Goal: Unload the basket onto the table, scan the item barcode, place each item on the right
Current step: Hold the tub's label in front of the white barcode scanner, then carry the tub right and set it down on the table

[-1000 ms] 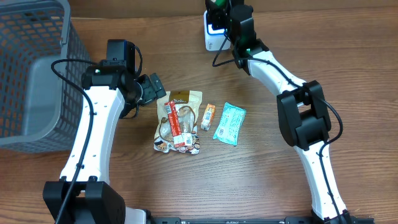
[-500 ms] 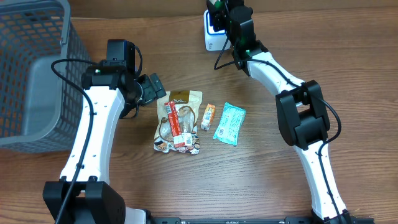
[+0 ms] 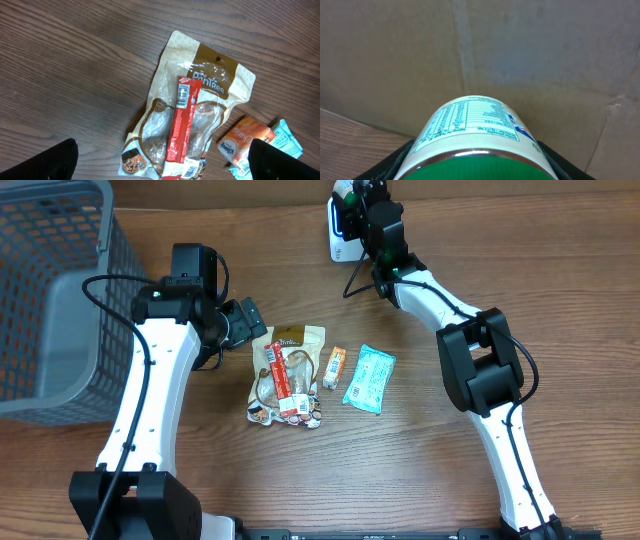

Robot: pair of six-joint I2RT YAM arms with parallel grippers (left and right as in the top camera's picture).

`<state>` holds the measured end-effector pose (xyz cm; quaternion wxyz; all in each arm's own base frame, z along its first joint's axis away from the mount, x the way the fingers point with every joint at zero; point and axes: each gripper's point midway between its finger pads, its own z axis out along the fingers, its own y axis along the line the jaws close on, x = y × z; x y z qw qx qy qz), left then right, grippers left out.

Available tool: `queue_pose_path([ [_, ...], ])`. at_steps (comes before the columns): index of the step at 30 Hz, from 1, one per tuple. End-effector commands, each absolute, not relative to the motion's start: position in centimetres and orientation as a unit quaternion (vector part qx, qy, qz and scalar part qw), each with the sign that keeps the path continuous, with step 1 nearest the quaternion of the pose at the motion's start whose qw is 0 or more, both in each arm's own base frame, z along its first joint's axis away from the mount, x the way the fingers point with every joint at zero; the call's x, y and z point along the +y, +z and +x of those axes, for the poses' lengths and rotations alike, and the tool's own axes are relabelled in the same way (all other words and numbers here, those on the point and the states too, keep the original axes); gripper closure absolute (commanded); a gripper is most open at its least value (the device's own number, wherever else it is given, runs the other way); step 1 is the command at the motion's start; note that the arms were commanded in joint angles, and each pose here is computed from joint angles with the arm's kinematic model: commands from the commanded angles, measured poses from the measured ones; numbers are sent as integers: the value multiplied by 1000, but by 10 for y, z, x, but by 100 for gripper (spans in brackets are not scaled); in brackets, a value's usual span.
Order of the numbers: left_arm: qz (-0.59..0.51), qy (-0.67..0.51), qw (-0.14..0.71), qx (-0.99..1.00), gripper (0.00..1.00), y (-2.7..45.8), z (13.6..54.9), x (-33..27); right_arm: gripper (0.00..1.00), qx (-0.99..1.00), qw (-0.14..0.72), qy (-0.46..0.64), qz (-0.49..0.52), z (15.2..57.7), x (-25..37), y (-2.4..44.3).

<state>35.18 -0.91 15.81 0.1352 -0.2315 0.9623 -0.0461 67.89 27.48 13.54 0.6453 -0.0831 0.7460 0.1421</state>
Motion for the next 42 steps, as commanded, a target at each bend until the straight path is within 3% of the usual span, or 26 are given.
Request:
queue_pose_path([
  [1,-221,-46,148,963,0,166,352,-8,65,722,671,151,-73,681,277,166],
  [7,-221,-46,148,963,0,166,352,-8,68,685,704,171,-75,676,280,217],
  [12,-221,-46,148,963,0,166,352,-8,68,661,722,187,-83,654,276,305],
  [18,-221,-46,148,963,1,166,352,-8,68,682,705,177,-82,612,249,390],
  [24,-221,-46,148,963,0,166,352,-8,67,727,666,149,-70,559,195,441],
  [29,-221,-46,148,963,0,166,352,-8,67,818,562,111,-44,502,138,420],
  [42,-221,-46,147,963,0,166,352,-8,67,981,175,-2,84,408,0,231],
])
